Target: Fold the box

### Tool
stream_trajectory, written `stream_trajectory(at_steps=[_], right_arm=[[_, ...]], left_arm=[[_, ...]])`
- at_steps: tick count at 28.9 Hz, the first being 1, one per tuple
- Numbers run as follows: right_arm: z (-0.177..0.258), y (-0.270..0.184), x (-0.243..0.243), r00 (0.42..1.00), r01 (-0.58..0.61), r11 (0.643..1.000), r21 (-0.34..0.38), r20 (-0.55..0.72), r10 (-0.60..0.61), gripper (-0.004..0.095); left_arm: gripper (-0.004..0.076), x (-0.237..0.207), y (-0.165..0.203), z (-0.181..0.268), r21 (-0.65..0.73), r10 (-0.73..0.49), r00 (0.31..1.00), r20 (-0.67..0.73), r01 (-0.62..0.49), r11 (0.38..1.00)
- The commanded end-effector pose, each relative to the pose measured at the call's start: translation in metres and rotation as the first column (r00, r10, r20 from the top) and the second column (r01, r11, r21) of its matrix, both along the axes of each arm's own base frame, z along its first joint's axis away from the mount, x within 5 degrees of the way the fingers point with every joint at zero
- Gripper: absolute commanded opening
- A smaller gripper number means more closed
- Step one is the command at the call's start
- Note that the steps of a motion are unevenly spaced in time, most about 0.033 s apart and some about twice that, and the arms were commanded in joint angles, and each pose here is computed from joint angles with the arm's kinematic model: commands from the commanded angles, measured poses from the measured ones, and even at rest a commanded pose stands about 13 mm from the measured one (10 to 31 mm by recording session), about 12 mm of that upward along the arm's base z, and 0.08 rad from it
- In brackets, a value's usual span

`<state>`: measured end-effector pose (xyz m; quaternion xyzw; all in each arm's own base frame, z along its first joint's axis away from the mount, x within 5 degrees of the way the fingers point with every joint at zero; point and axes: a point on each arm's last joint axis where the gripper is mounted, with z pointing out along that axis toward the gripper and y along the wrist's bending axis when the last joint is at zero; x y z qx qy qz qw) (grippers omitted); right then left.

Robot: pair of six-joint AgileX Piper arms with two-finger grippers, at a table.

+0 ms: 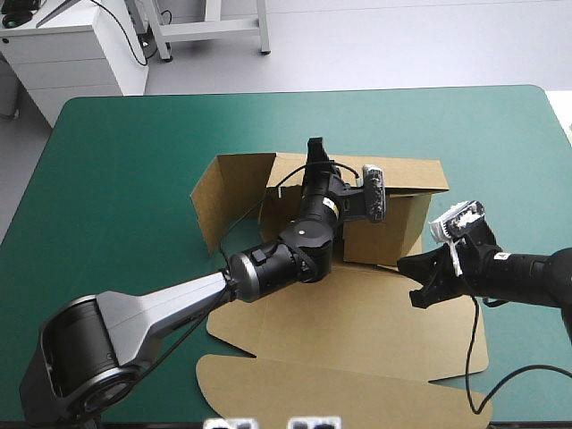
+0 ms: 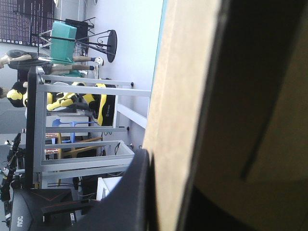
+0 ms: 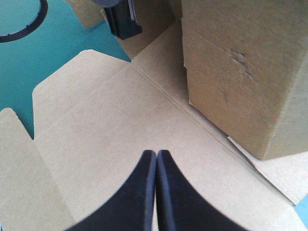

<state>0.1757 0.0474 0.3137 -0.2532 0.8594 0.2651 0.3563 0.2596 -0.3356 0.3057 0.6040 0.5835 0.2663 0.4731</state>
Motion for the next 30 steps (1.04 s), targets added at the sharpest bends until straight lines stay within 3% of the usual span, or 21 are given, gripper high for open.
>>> stream_trajectory(at_steps=[1, 8, 13, 18, 22, 30], right_arm=[[0.009, 0.001, 0.004, 0.999, 0.026, 0.999, 0.039, 0.035, -0.028, -0.0016], [0.001, 0.004, 0.025, 0.998, -0.014, 0.994, 0.104, 0.059, 0.007, -0.0016], [-0.016, 0.002, 0.045, 0.998, -0.026, 0.996, 0.083, 0.056, 0.021, -0.0016], [-0.021, 0.016, 0.059, 0.988, -0.064, 0.994, 0.084, 0.144, 0.051, -0.0016], [-0.026, 0.024, 0.072, 0.979, 0.022, 0.999, 0.032, 0.201, -0.028, -0.0016], [-0.023, 0.020, 0.076, 0.962, 0.165, 0.986, 0.005, 0.219, -0.162, -0.0016]], left_arm=[[-0.0008, -0.008, 0.001, 0.023, -0.108, -0.026, 1.000, 0.003, 0.026, 0.994], [-0.0008, -0.008, 0.001, 0.023, -0.109, -0.027, 1.000, 0.003, 0.027, 0.994], [-0.0008, -0.008, 0.001, 0.023, -0.109, -0.027, 1.000, 0.003, 0.027, 0.994], [-0.0008, -0.008, 0.001, 0.023, -0.109, -0.027, 1.000, 0.003, 0.027, 0.994], [-0.0008, -0.008, 0.001, 0.023, -0.109, -0.027, 1.000, 0.003, 0.027, 0.994], [-0.0008, -0.008, 0.001, 0.023, -0.109, -0.027, 1.000, 0.003, 0.027, 0.994]])
